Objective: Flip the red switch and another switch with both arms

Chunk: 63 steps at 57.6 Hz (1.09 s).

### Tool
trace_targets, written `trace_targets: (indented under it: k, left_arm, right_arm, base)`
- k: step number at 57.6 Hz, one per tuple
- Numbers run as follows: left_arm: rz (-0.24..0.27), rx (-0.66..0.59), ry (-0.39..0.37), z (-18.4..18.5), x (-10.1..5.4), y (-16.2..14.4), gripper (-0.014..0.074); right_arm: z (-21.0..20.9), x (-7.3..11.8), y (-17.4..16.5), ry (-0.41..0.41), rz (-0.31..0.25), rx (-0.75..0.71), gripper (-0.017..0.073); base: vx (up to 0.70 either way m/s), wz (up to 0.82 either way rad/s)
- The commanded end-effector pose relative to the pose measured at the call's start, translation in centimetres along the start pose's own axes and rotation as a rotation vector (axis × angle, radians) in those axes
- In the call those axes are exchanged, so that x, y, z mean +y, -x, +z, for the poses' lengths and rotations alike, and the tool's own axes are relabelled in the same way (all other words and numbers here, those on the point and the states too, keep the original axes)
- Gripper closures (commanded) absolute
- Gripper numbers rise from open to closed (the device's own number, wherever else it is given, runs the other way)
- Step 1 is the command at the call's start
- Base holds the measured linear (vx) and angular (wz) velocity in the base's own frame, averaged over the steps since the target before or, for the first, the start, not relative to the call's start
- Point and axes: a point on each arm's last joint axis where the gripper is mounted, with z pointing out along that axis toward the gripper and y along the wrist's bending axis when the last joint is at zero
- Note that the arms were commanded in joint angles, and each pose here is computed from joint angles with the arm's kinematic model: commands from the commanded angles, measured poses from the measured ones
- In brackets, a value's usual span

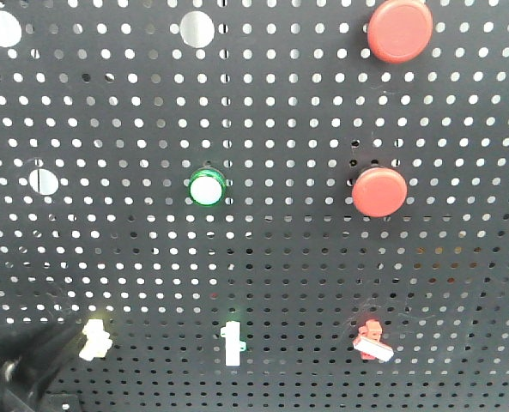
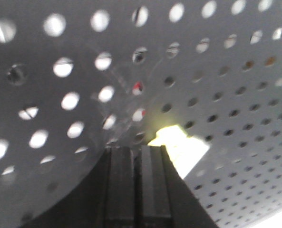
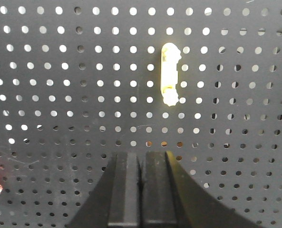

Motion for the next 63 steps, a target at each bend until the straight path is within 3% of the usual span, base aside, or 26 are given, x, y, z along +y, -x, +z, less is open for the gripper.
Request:
trace_targets:
  k: [1, 18, 32, 38, 44, 50, 54, 57, 63]
  left_arm:
    - [-0.033, 0.007, 0.006, 0.1, 0.0, -0.7, 0.0591]
    - [-0.032, -0.015, 0.001, -2.8, 0.2, -2.5, 0.0591]
    - [-0.036, -0.117, -0.030, -7.2, 0.1, -2.0, 0.0591]
    - [-0.030, -0.156, -0.045, -9.1, 0.0, -1.8, 0.0591]
    - [0.007, -0.197, -0.049, -10.5, 0.0, -1.7, 0.0591]
    - [0.088, -0.222, -0.036, -11.5, 0.0, -1.8, 0.0591]
    - [0.137, -0.219, -0.025, -11.7, 0.1, -1.9, 0.0591]
    - [0.157, -0.210, -0.020, -11.8, 0.1, -2.0, 0.0591]
    - [0.156, -0.187, -0.021, -11.7, 0.2, -2.2, 0.0591]
  right_arm:
    - [0.0, -0.1, 1.7, -0.012, -0.005, -0.097, 0.0561]
    - [0.3, 0.0, 1.5, -0.001, 0.017, -0.081, 0.0561]
    - [3.2, 0.2, 0.5, 0.033, -0.098, 0.036, 0.0561]
    - [5.0, 0.5, -0.2, 0.075, -0.120, 0.096, 0.0561]
    - [6.8, 1.6, -1.0, 0.176, -0.122, 0.145, 0.0561]
    - [8.2, 4.2, -1.3, 0.372, -0.224, 0.155, 0.0561]
    - [8.9, 6.1, -1.2, 0.462, -0.223, 0.132, 0.0561]
    - [9.5, 6.8, -0.8, 0.453, -0.197, 0.107, 0.0561]
    - [10.3, 7.8, -0.6, 0.407, -0.199, 0.088, 0.0561]
  base:
    - [0.00, 0.00]
    - [0.00, 0.00]
    - [0.00, 0.00]
    - [0.00, 0.00]
    - [0.00, 0.00]
    - [0.00, 0.00]
    - [0.00, 0.00]
    - [0.00, 0.00]
    - [0.00, 0.00]
